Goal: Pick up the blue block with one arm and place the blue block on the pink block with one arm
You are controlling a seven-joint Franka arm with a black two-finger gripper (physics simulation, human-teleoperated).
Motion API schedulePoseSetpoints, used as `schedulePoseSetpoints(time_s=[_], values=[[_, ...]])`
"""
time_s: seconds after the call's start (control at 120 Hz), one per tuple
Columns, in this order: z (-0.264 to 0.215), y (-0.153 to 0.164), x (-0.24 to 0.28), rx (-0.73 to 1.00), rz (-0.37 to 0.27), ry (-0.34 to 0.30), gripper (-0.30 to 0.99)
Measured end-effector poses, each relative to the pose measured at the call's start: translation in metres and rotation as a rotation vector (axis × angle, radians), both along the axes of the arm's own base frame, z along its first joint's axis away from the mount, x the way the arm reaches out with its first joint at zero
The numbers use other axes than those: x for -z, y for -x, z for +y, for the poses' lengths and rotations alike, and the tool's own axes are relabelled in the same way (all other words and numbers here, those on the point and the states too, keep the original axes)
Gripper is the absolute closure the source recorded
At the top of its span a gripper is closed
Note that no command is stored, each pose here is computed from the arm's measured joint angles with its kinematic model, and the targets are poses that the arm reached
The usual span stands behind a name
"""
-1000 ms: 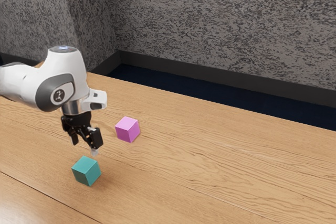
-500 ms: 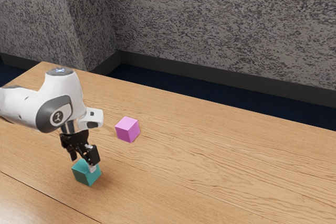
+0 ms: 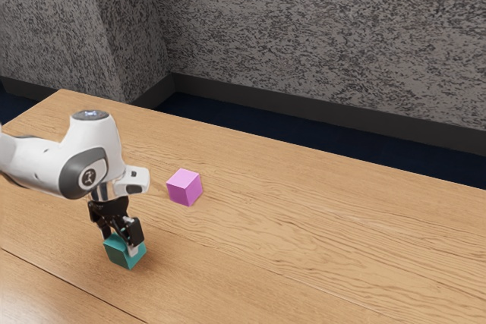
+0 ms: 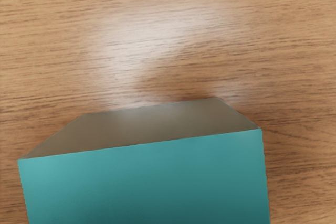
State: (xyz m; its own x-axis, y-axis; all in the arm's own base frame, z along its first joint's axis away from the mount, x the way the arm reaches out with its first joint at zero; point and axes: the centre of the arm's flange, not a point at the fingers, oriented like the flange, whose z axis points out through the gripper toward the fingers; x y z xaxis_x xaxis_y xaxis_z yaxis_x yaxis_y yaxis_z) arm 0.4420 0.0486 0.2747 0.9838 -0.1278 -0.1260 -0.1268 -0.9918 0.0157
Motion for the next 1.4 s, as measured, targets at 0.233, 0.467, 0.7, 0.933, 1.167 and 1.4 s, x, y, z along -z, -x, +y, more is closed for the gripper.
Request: schedulePoseSetpoints(time_s=[0.233, 0.467, 0.7, 0.933, 1.167, 1.4], values=[[0.007, -0.007, 0.008, 0.013, -0.010, 0.002, 0.00], [0.010, -0.008, 0.009, 0.023, -0.024, 0.006, 0.00], [0.004, -0.009, 0.010, 0.038, -0.033, 0.014, 0.05], [-0.002, -0.010, 0.010, 0.051, -0.036, 0.016, 0.25], [0.001, -0.011, 0.008, 0.046, -0.043, 0.010, 0.31], [0.004, -0.019, -0.015, 0.035, -0.091, -0.002, 0.32]])
